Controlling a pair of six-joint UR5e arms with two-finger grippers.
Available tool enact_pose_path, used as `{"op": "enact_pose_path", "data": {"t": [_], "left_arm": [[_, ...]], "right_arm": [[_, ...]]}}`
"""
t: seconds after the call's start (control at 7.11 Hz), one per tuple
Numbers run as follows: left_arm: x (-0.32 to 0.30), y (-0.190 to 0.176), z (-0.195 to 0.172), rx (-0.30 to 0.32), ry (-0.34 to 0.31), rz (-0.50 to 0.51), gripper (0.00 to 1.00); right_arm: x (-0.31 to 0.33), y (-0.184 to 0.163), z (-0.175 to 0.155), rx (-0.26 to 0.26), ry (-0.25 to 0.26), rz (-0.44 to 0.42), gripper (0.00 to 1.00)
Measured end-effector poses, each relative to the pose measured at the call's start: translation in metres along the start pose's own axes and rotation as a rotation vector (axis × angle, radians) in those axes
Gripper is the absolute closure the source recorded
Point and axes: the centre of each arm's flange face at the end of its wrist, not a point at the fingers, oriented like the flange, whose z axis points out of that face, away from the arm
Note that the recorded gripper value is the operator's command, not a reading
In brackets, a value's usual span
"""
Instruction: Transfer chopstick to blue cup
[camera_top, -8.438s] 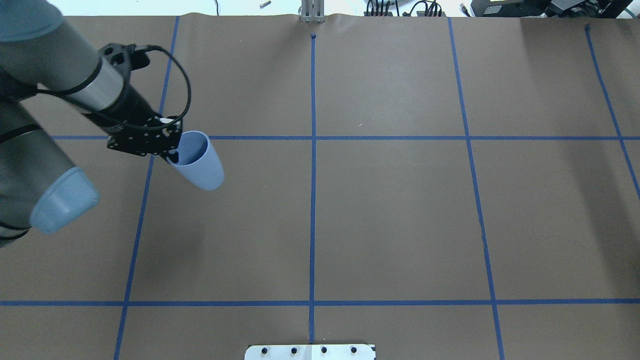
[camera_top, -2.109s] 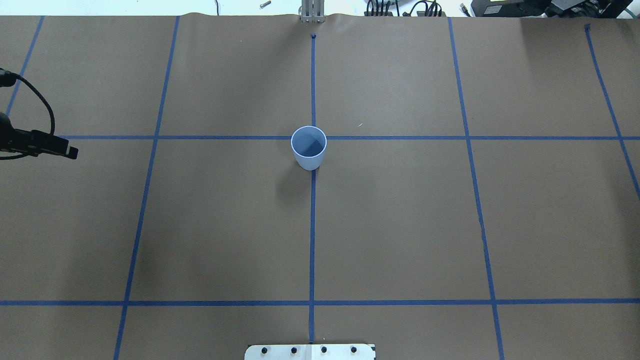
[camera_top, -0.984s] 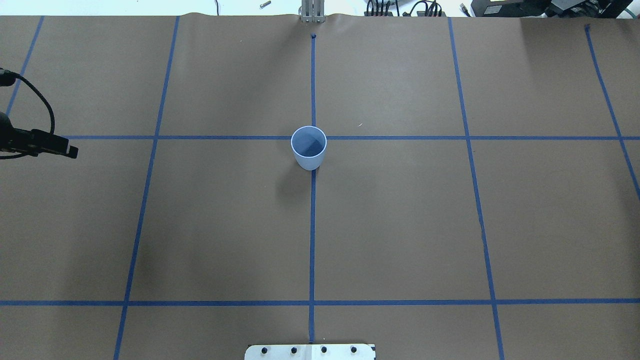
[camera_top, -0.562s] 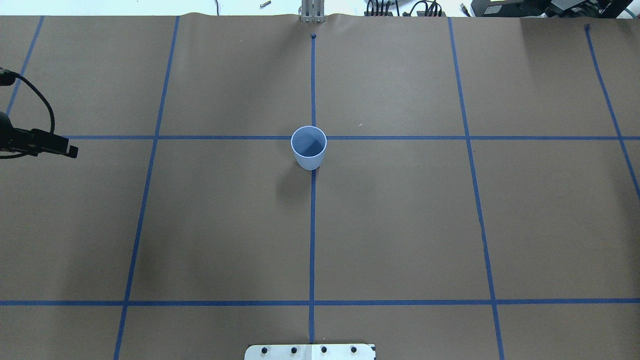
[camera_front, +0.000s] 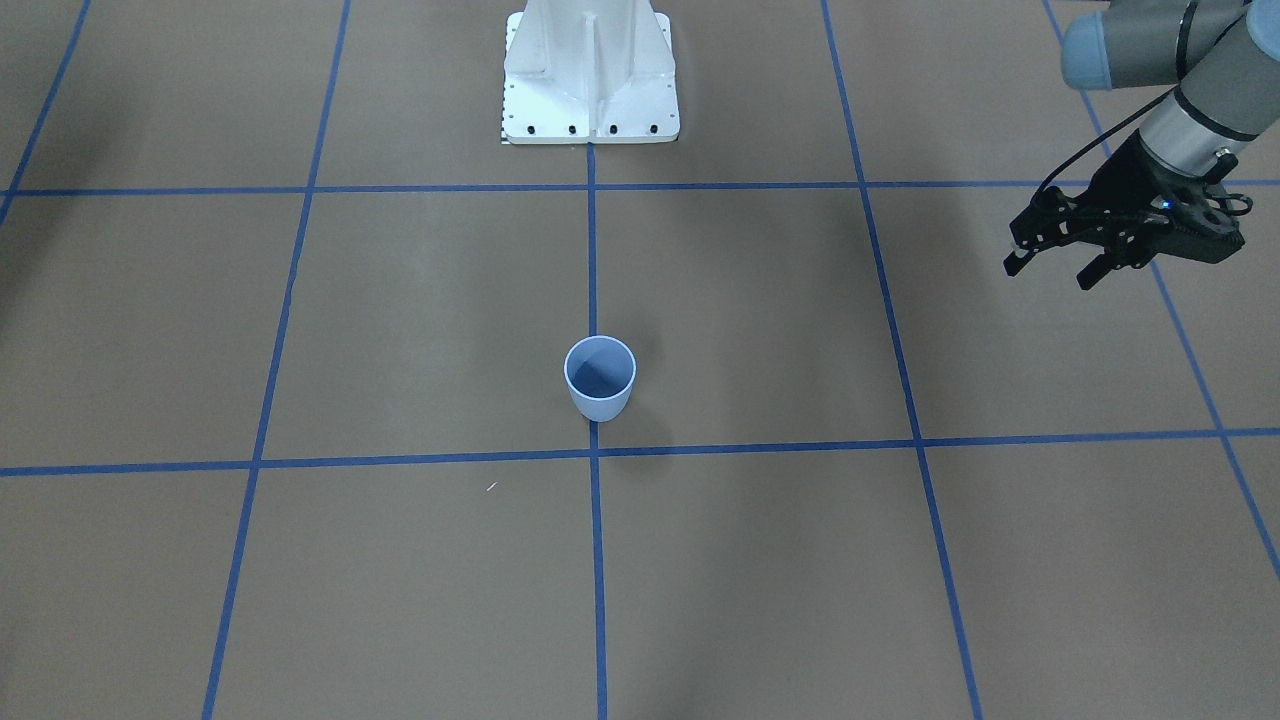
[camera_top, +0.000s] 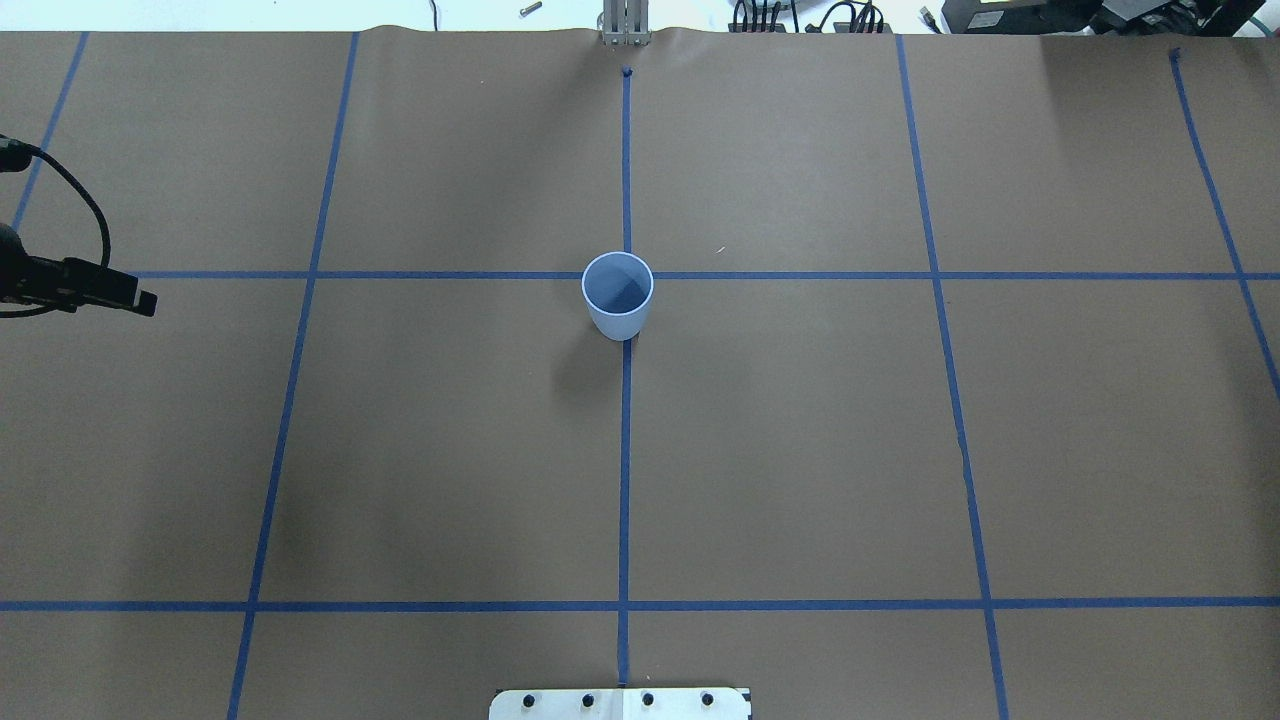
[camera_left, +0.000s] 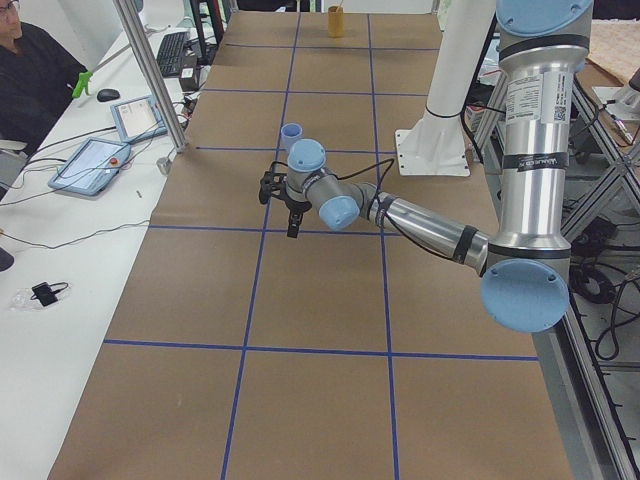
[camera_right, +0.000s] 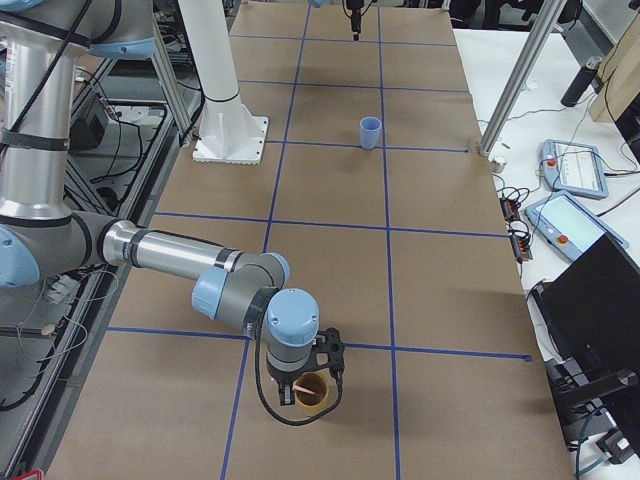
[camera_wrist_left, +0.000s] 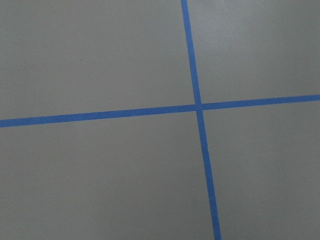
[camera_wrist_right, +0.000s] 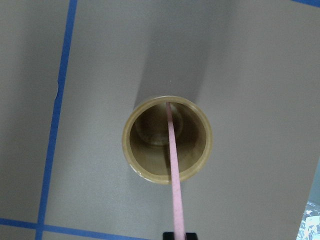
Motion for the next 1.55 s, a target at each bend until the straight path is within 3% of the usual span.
{"op": "enact_pose_path", "data": {"t": [0.56, 0.98, 1.55], "left_arm": [[-0.001, 0.000, 0.000, -0.001, -0.001, -0.001, 0.02], [0.000, 0.000, 0.000, -0.001, 0.000, -0.001, 0.02], [0.001, 0.001, -0.001, -0.006, 0.008, -0.001, 0.02]], "right_arm": [[0.000, 0.024, -0.013, 0.027, 0.006, 0.020, 1.00], [-0.023, 0.037, -0.050, 0.028, -0.004, 0.033, 1.00], [-0.014, 0.055, -0.112, 0.132, 0.020, 0.025, 1.00]]}}
